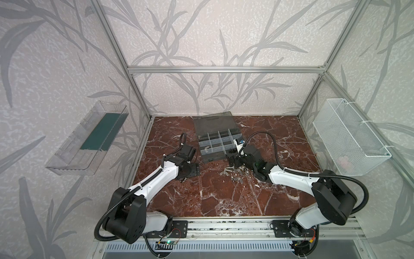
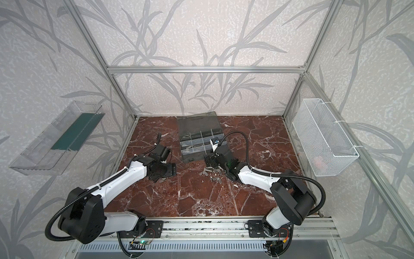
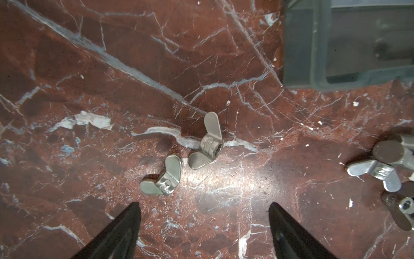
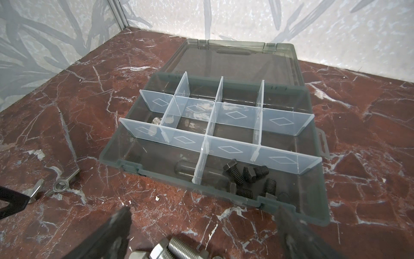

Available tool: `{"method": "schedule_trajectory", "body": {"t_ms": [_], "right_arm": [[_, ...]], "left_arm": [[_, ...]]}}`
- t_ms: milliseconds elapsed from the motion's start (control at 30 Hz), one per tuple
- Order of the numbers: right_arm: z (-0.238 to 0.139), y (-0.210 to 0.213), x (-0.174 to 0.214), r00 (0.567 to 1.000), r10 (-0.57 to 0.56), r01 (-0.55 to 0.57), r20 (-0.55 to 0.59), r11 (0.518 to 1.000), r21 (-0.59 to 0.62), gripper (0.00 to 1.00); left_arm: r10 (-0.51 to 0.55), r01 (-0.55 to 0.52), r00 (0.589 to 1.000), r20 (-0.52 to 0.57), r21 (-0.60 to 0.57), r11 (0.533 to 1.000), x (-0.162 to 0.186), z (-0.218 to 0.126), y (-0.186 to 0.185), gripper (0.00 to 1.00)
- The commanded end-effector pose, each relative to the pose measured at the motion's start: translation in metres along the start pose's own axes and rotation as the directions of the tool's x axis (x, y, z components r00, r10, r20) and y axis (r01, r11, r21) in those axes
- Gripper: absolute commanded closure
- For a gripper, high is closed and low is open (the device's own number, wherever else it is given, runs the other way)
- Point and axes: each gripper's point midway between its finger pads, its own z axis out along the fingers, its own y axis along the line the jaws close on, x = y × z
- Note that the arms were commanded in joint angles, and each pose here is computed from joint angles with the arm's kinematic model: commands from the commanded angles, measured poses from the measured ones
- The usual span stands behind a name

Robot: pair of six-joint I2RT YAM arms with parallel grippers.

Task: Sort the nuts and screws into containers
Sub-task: 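Lower the left gripper to another silver wing nut and grasp it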

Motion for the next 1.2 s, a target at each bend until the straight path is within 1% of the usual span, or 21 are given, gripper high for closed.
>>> {"method": "schedule_trajectory", "body": {"t_ms": [0,133,300,533,800,1167], "right_arm": [[-0.007,0.004,-0.009,0.999,0.011,-0.011,0.032,1.000,-0.013,0.01],[-0.006,0.003,-0.008,1.000,0.006,-0.006,0.028,1.000,-0.010,0.01],[-0.007,0.003,-0.008,1.000,0.005,-0.005,0.028,1.000,-0.009,0.01],[-0.006,0.004,-0.008,1.000,0.011,-0.011,0.026,1.000,-0.012,0.01],[-0.007,0.004,-0.009,1.000,0.012,-0.012,0.027,1.000,-0.012,0.01],[-0.005,0.003,-0.007,1.000,0.011,-0.011,0.021,1.000,-0.008,0.01]], "left_arm": [[-0.037,0.037,0.999,-0.018,0.003,0.999,0.003,0.011,-0.002,0.13],[-0.039,0.039,0.999,-0.017,-0.011,0.999,0.002,0.019,0.000,0.13],[-0.051,0.051,0.999,0.002,-0.066,0.996,0.000,0.026,0.010,0.14],[-0.064,0.064,0.998,0.006,-0.099,0.993,0.006,0.037,0.018,0.16],[-0.070,0.069,0.998,-0.008,-0.070,0.995,0.007,0.044,0.012,0.17],[-0.087,0.087,0.995,-0.047,0.000,0.996,0.013,0.052,-0.005,0.20]]}}
